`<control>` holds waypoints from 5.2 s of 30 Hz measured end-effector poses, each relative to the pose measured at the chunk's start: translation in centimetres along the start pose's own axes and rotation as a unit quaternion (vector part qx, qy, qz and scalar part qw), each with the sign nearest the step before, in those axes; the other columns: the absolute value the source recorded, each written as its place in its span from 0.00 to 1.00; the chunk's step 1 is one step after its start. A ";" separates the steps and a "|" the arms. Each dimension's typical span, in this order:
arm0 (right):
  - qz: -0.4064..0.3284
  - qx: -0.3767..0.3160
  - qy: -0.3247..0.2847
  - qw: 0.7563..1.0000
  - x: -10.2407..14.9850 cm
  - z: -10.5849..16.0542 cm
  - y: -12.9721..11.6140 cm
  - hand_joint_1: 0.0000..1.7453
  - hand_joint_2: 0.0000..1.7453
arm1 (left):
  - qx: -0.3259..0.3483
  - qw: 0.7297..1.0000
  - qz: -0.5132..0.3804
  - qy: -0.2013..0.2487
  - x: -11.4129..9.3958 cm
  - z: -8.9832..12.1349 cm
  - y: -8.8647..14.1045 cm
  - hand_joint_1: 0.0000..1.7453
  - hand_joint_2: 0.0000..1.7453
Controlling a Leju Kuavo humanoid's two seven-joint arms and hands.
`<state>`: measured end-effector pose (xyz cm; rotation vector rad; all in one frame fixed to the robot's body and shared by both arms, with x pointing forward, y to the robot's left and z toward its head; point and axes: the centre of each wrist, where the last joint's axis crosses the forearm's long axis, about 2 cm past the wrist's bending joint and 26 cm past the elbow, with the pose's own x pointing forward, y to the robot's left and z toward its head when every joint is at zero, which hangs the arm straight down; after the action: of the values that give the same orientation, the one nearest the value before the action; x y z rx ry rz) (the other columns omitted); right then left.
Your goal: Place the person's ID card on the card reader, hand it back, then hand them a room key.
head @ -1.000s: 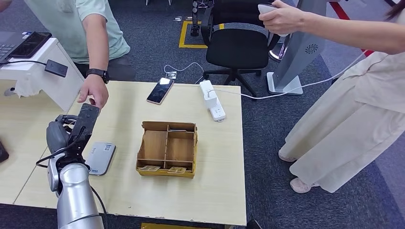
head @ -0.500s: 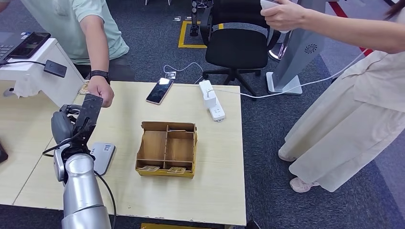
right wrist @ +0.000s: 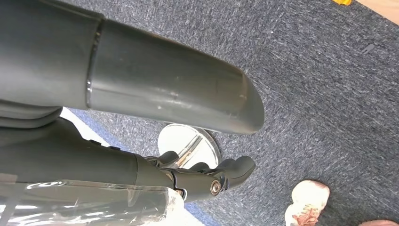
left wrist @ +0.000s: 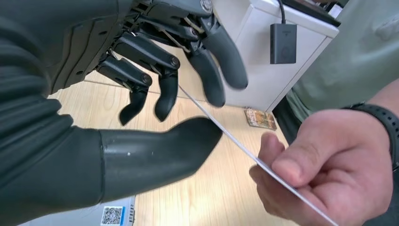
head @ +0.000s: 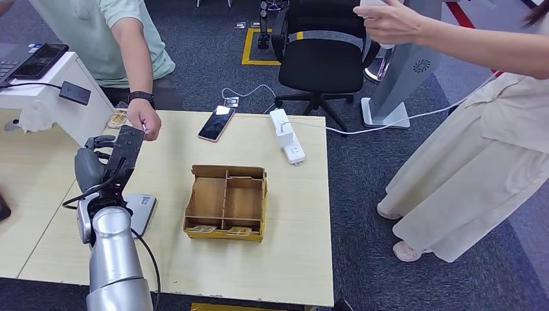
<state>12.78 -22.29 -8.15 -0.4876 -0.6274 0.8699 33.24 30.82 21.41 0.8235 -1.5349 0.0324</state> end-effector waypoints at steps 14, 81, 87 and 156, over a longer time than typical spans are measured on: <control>0.001 0.001 -0.001 1.000 0.0 0.1 0.1 0.00 0.00 | 0.030 0.998 -0.026 -0.053 0.7 0.4 0.5 0.00 1.00; -0.041 -0.025 0.029 0.998 -1.7 1.0 1.0 0.00 0.00 | -0.075 0.923 -0.320 -0.201 -8.3 14.1 4.0 0.00 1.00; -0.041 -0.025 0.030 0.998 -1.8 1.0 1.0 0.00 0.00 | -0.093 0.915 -0.331 -0.210 -8.4 14.5 3.3 0.00 1.00; -0.025 -0.021 0.003 0.999 -0.1 0.4 0.7 0.00 0.00 | -0.325 0.833 -0.347 -0.281 -9.2 15.5 -3.0 0.00 1.00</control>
<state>12.07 -21.90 -8.27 -0.5110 -0.6509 0.8084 20.64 25.44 9.42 0.8084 -1.5244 -1.3057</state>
